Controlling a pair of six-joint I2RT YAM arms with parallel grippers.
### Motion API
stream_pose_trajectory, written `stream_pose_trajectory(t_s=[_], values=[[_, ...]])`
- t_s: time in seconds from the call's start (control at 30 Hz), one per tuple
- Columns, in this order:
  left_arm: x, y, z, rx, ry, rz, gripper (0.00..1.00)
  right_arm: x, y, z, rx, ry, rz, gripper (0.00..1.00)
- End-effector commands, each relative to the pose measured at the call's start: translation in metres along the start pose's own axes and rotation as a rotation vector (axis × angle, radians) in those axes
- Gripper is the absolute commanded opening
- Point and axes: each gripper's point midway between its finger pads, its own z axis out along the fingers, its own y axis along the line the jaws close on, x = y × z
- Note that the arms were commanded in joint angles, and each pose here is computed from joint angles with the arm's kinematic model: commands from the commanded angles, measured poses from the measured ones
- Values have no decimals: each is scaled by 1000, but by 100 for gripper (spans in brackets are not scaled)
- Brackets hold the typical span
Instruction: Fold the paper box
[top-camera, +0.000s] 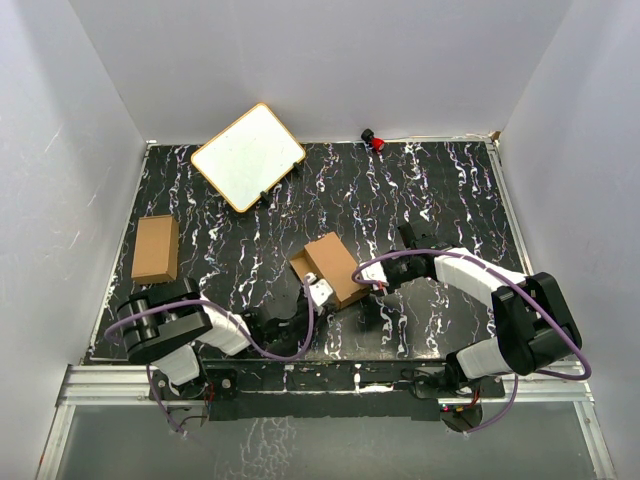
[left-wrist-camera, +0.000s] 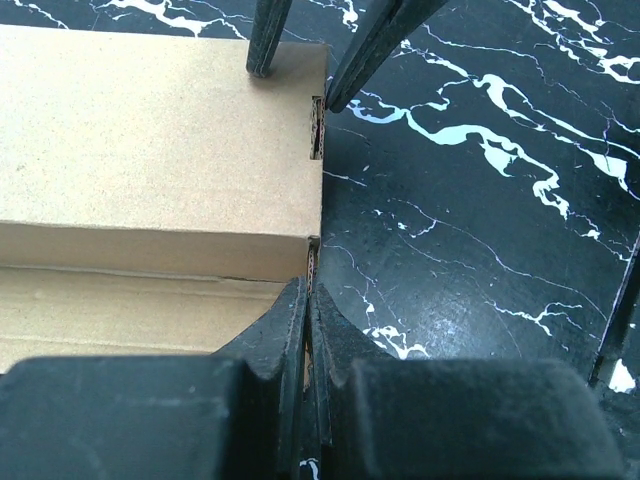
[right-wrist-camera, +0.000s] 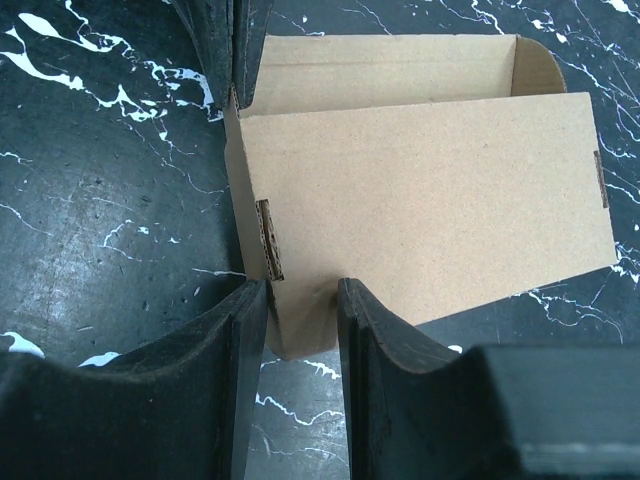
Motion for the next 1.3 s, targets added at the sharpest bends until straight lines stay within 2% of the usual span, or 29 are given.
stream_pose_trajectory(t_s=[0.0, 0.57, 0.77, 1.0, 1.17, 1.27], values=[[-20, 0, 6, -13, -3, -29, 0, 6, 4, 4, -23, 18, 5, 38], [-50, 5, 14, -76, 48, -79, 2, 7, 6, 6, -32, 19, 10, 38], [-56, 4, 10, -72, 68, -84, 15, 7, 6, 6, -33, 19, 11, 38], [-58, 4, -7, -78, 106, -118, 39, 8, 6, 6, -35, 22, 14, 37], [-75, 4, -26, -102, 121, -222, 72, 8, 6, 6, -37, 22, 17, 38], [-93, 9, -35, -89, 91, -367, 79, 9, 7, 6, -38, 22, 18, 38]])
